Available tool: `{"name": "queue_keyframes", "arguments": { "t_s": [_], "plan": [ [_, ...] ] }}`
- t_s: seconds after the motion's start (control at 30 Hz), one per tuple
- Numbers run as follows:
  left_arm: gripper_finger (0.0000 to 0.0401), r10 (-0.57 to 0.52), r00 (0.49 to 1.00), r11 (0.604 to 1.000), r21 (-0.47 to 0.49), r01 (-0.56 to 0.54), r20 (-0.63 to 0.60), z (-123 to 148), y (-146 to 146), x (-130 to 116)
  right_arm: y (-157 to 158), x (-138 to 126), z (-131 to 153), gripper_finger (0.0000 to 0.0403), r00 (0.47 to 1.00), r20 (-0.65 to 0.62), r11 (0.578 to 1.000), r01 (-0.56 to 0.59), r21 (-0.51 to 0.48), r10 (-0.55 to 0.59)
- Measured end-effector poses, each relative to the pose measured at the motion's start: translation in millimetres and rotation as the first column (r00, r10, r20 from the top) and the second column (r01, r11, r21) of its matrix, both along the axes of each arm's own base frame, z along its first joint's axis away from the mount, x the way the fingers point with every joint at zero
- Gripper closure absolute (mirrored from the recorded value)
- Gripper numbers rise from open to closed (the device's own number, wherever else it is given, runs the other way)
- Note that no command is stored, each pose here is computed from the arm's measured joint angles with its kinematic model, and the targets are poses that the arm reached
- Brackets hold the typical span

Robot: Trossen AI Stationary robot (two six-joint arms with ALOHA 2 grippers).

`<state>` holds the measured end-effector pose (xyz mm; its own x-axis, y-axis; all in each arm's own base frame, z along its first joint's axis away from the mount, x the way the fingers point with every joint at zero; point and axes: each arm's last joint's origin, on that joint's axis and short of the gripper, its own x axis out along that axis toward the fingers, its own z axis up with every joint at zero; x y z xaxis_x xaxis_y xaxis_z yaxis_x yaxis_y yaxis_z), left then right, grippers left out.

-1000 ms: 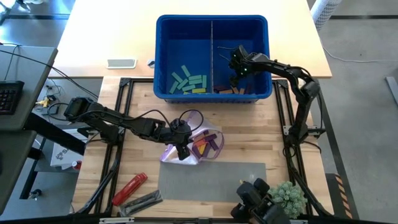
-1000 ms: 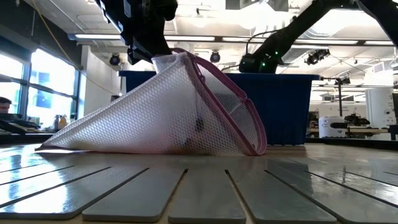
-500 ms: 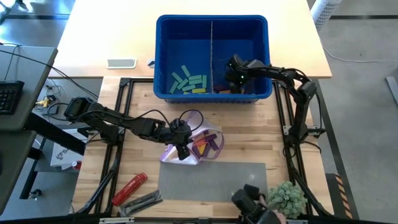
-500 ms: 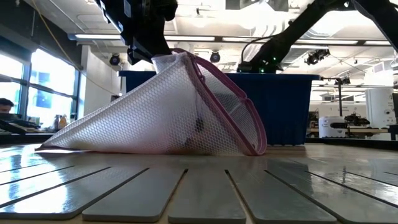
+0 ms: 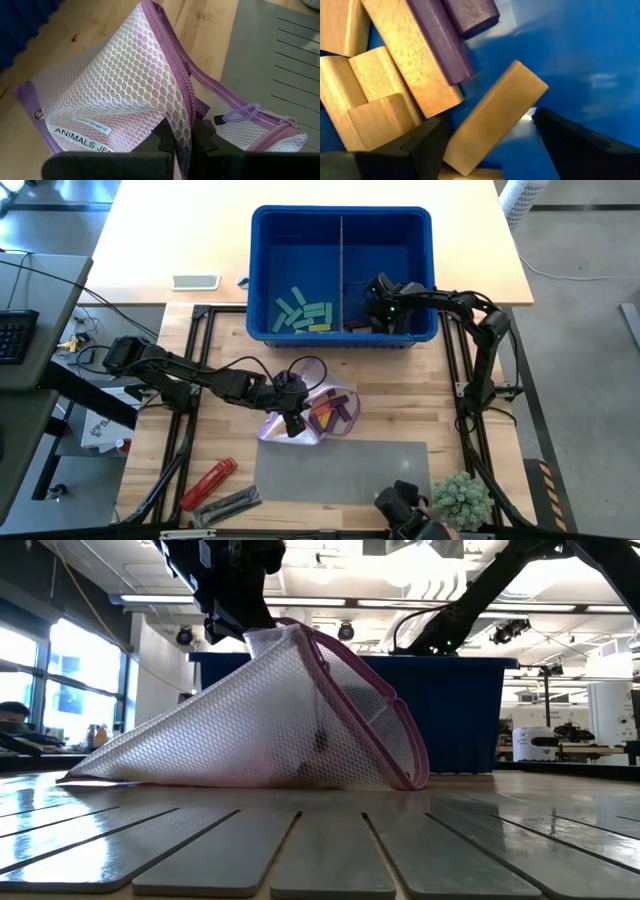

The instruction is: Sort blocks

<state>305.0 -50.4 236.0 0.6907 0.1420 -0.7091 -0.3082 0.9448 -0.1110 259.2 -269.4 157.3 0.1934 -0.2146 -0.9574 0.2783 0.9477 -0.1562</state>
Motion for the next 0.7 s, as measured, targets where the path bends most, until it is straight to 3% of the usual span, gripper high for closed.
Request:
{"name": "queue_keyframes", "arguments": {
  "t_s": [0.2, 0.33, 0.7],
  "plan": [
    [0.0401, 0.006, 1.000, 1.000, -0.006, -0.006, 0.002, 0.1, -0.1, -0.1, -4.0, 0.8, 0.7, 0.0116, 0.999, -0.031, 0.996, 0.029, -0.084, -0.032],
    [0.0401, 0.006, 1.000, 1.000, -0.006, -0.006, 0.000, -0.1, -0.1, -0.1, -6.4, 1.2, 9.8, 0.0116, 0.989, -0.052, 0.986, 0.131, -0.103, -0.137],
    [0.0401, 0.008, 1.000, 1.000, -0.007, -0.008, 0.000, -0.1, 0.5, 0.0, -11.6, 5.1, 128.9, 0.0116, 0.975, 0.214, 0.938, 0.123, -0.323, -0.054]
  ]
}}
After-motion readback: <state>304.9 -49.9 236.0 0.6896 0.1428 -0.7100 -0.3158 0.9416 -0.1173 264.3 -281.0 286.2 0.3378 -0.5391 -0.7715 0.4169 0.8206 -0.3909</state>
